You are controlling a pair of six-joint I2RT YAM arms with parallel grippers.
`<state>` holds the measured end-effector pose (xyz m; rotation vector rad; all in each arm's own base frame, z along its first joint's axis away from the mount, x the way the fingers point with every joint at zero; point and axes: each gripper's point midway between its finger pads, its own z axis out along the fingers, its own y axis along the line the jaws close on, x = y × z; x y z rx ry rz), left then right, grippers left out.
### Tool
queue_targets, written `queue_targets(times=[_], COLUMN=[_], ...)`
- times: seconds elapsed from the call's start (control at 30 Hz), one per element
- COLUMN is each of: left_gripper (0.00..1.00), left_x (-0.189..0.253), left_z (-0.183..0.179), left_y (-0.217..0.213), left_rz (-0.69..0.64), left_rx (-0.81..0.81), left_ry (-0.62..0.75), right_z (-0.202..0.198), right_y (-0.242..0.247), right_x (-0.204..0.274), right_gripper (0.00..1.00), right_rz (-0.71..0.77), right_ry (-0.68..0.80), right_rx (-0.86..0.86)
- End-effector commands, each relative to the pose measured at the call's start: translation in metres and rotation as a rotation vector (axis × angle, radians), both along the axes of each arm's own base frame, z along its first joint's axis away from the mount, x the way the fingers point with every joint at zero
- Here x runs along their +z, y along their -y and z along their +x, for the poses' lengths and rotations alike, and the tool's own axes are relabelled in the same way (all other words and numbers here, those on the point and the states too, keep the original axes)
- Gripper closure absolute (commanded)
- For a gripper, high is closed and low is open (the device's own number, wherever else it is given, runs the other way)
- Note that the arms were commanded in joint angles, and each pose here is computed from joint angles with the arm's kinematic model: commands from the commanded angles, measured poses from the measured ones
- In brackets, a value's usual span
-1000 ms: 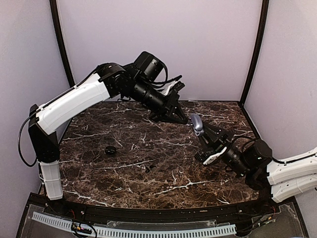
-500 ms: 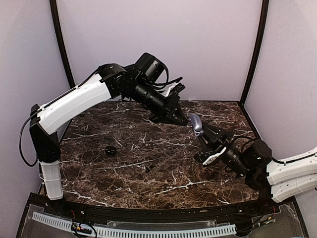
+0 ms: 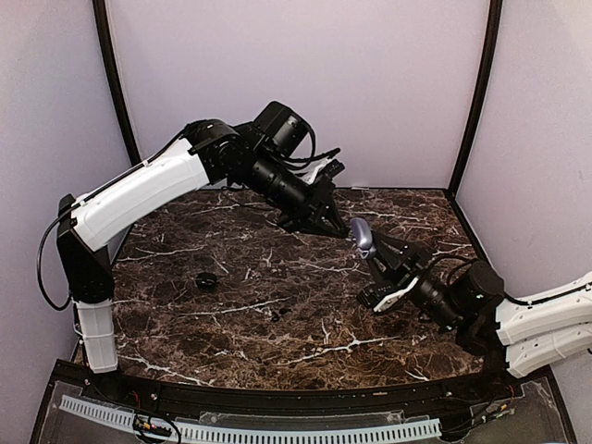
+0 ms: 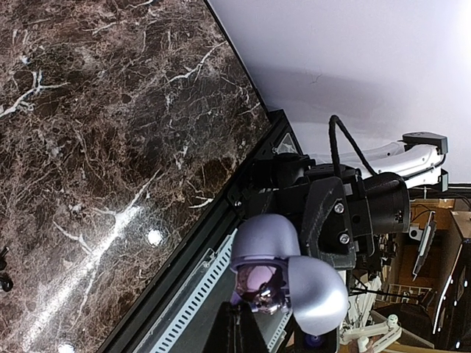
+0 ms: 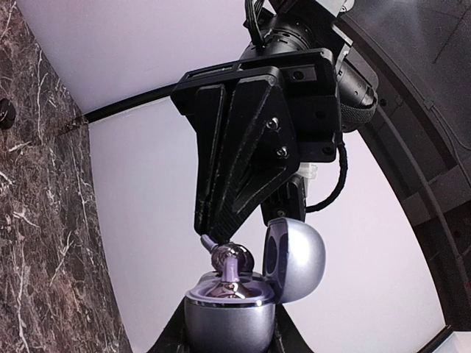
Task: Insert the wireless bluetooth earbuds into the charging case
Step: Insert the left earbud into the left side groove of the charging case.
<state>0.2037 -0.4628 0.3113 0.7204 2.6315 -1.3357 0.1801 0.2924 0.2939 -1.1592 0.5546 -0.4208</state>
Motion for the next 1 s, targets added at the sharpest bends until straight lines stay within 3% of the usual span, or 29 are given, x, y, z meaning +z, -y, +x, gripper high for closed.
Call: queue_targets(times=[0.0, 0.97], left_gripper=[1.00, 1.00], left_x=[0.001, 0.007], left_z=[-0.001, 0.015], left_y=[-0.001, -0.004], left_rz=[0.012, -0.004], left_rx=[0.001, 0.047], left_ry=[-0.005, -0.038], right_z=[-0.003, -0.012], right_y=[-0.004, -0.007], right_x=[0.007, 0.002], right_gripper=[1.00, 1.00], right_rz=[0.007, -0.019], right_ry=[0.017, 0.011], right_rx=[0.005, 0.043])
